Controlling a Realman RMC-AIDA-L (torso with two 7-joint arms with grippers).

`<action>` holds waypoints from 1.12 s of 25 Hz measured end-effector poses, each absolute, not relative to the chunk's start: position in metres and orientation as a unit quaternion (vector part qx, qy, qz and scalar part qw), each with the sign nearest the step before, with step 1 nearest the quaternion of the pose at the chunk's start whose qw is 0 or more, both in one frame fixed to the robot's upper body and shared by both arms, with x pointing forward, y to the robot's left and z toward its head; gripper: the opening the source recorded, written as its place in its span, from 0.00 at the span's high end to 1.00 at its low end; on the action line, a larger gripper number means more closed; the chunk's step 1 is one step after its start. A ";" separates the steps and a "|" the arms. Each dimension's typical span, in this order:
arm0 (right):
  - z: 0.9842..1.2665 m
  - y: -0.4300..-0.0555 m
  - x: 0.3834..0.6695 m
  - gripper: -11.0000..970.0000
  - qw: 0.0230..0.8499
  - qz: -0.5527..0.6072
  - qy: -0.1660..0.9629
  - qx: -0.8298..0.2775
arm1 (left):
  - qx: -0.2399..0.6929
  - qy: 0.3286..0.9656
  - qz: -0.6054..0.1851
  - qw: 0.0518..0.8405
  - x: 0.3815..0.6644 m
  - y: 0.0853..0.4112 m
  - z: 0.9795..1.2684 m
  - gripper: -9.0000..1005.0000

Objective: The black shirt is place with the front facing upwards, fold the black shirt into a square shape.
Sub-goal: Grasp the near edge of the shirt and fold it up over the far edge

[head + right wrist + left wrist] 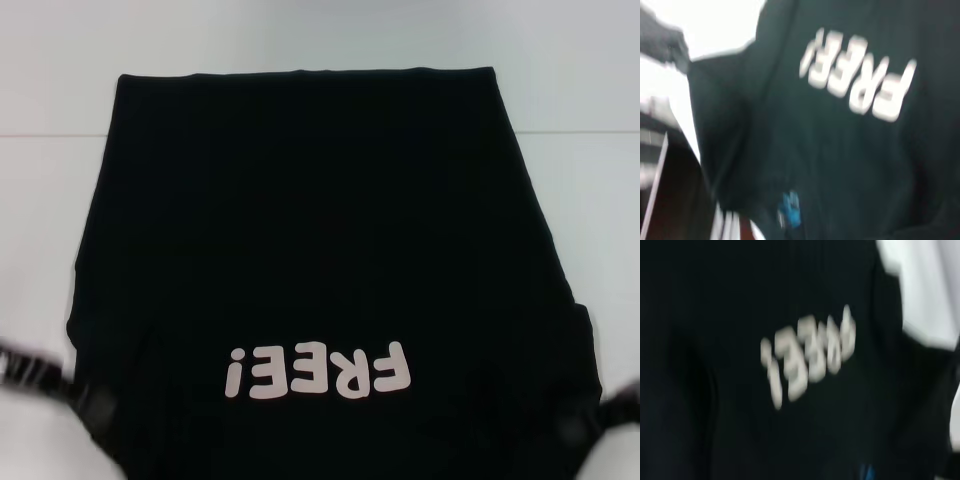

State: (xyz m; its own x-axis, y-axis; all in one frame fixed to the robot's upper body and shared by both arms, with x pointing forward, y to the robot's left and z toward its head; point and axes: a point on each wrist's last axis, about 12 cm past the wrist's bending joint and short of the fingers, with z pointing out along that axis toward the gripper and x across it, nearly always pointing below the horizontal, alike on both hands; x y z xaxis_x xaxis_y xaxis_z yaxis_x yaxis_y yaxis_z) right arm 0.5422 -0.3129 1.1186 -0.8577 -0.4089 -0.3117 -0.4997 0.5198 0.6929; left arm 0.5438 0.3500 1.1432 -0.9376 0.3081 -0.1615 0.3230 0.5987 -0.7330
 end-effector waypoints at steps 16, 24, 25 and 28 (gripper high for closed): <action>1.111 -0.347 0.588 0.94 0.370 0.453 0.811 0.026 | -0.094 0.813 -0.449 0.360 0.596 0.372 1.128 0.97; 1.102 -0.334 0.611 0.94 0.437 0.392 0.808 0.057 | -0.135 0.793 -0.412 0.428 0.611 0.358 1.112 0.97; 1.101 -0.333 0.613 0.94 0.441 0.385 0.808 0.059 | -0.138 0.792 -0.408 0.432 0.611 0.357 1.111 0.97; 1.099 -0.330 0.618 0.94 0.447 0.370 0.812 0.062 | -0.149 0.791 -0.397 0.442 0.613 0.355 1.107 0.97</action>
State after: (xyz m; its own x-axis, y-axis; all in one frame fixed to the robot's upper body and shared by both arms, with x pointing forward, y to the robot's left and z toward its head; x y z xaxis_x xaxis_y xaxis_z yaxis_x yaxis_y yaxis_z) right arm 0.6180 -0.3297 1.0991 -0.5922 0.4314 -0.6807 -0.2313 0.7181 0.6564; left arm 0.6134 0.3553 1.1066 -0.5649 -0.5867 -0.5803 0.1149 0.6404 -0.7594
